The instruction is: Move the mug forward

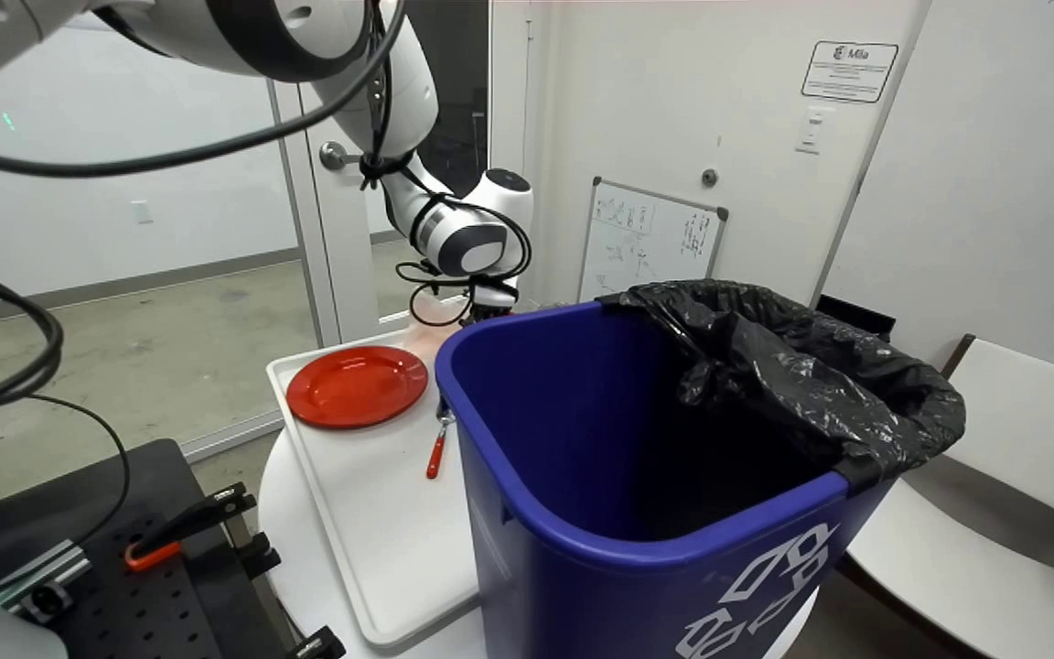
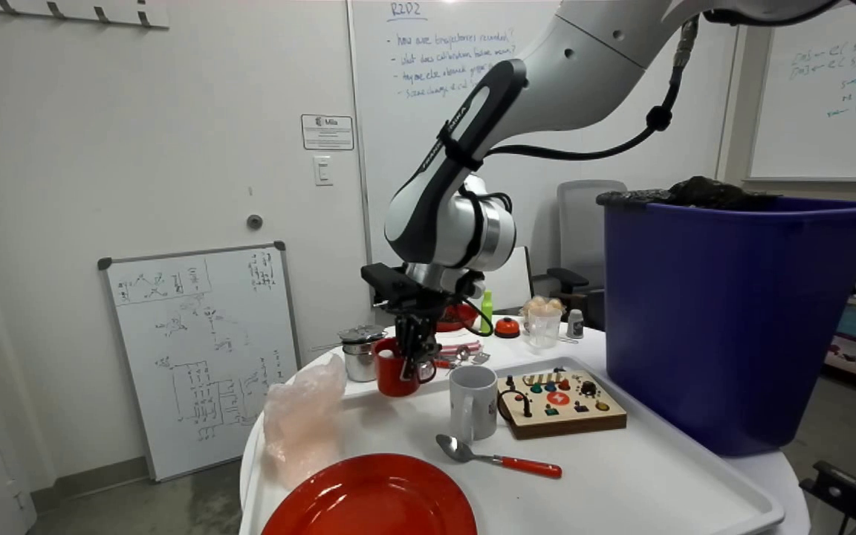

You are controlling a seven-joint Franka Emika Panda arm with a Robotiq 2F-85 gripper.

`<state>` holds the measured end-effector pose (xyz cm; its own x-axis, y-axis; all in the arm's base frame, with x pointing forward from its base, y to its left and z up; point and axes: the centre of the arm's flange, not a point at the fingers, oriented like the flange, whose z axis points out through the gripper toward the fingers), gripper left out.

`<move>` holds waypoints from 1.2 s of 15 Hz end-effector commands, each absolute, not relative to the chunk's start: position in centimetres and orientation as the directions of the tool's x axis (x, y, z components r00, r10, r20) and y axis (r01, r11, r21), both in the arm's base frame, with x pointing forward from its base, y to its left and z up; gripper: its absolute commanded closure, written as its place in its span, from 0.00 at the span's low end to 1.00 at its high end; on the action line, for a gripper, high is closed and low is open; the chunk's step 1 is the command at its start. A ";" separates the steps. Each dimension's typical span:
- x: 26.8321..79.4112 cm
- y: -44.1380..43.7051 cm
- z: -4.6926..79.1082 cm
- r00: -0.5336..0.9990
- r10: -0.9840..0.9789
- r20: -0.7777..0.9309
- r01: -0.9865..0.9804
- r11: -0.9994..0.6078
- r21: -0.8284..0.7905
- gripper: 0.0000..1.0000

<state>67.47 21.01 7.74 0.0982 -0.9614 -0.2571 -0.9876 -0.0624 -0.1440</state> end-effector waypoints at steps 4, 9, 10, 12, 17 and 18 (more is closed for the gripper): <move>67.0 23.0 3.8 0.065 -0.948 -0.310 -0.994 -0.034 -0.104 0.98; 66.7 23.9 2.1 0.061 -0.943 -0.326 -0.996 -0.038 -0.079 0.98; 66.7 24.0 2.0 0.057 -0.944 -0.323 -0.997 -0.035 -0.074 0.98; 66.7 24.1 2.4 0.050 -0.943 -0.328 -0.996 -0.024 -0.084 0.65; 65.6 25.0 5.6 0.108 -0.923 -0.368 -0.974 -0.023 -0.227 0.31; 65.5 25.4 6.3 0.118 -0.922 -0.369 -0.967 -0.022 -0.255 0.24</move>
<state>66.49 25.02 4.13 0.0884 -0.9359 -0.3409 -0.9841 -0.0291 -0.1753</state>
